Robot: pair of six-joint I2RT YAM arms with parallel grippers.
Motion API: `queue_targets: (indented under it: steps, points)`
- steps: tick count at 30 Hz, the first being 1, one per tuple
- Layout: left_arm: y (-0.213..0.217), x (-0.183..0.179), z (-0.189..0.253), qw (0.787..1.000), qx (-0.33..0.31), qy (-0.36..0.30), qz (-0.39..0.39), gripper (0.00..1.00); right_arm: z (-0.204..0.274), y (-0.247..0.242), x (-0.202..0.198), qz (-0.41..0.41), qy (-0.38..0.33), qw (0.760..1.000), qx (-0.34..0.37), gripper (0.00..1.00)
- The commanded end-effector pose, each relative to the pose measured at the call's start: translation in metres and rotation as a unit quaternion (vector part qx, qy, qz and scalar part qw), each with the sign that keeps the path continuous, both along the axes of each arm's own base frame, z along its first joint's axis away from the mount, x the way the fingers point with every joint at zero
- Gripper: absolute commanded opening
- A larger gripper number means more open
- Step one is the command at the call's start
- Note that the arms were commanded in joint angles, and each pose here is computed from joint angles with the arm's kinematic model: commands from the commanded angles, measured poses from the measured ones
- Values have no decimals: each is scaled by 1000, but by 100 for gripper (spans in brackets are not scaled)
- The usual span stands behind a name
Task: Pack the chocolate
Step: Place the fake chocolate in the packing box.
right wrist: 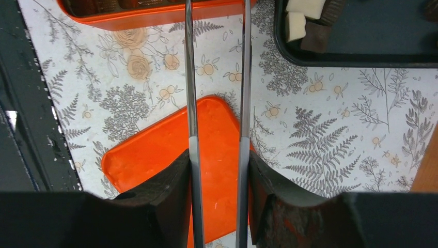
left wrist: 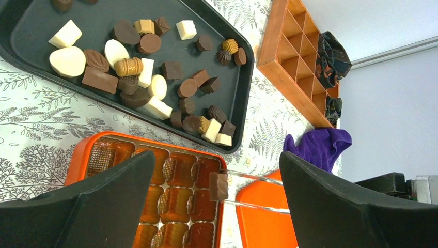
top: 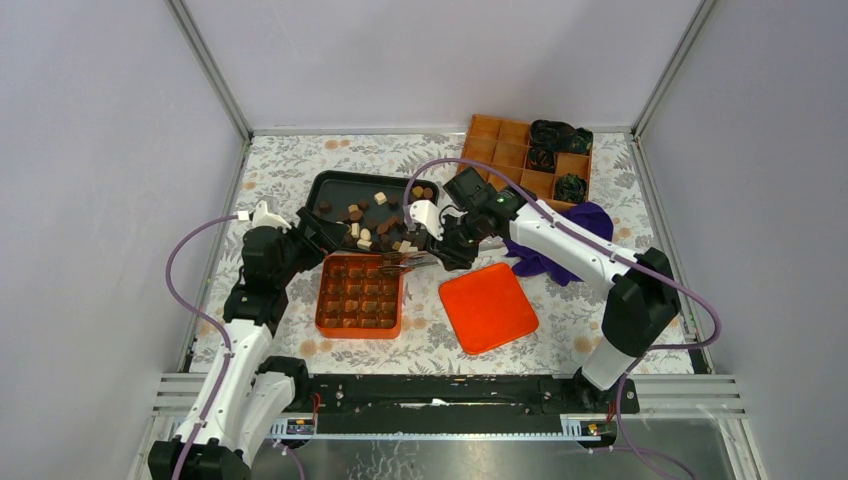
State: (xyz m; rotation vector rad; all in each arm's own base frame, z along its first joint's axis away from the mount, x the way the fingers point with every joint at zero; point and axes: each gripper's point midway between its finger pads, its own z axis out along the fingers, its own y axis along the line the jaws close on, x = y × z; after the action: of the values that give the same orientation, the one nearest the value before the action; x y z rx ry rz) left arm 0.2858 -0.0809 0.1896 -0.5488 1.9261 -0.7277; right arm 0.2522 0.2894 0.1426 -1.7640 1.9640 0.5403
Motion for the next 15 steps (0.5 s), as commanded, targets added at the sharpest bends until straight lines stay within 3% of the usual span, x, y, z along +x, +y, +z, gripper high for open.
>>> queue_targets:
  steps: [1, 6, 15]
  points:
    - [-2, 6, 10, 1000, -13, -25, -3, 99, 11, 9, 15, -7, -37, 999, 9, 21]
    - [-2, 5, 8, 1000, -14, -25, -4, 99, 8, 10, 15, -7, -35, 999, 6, 24]
    - [-2, 2, 10, 999, -13, -29, -5, 99, 7, 13, 17, -15, -35, 999, 2, 40]
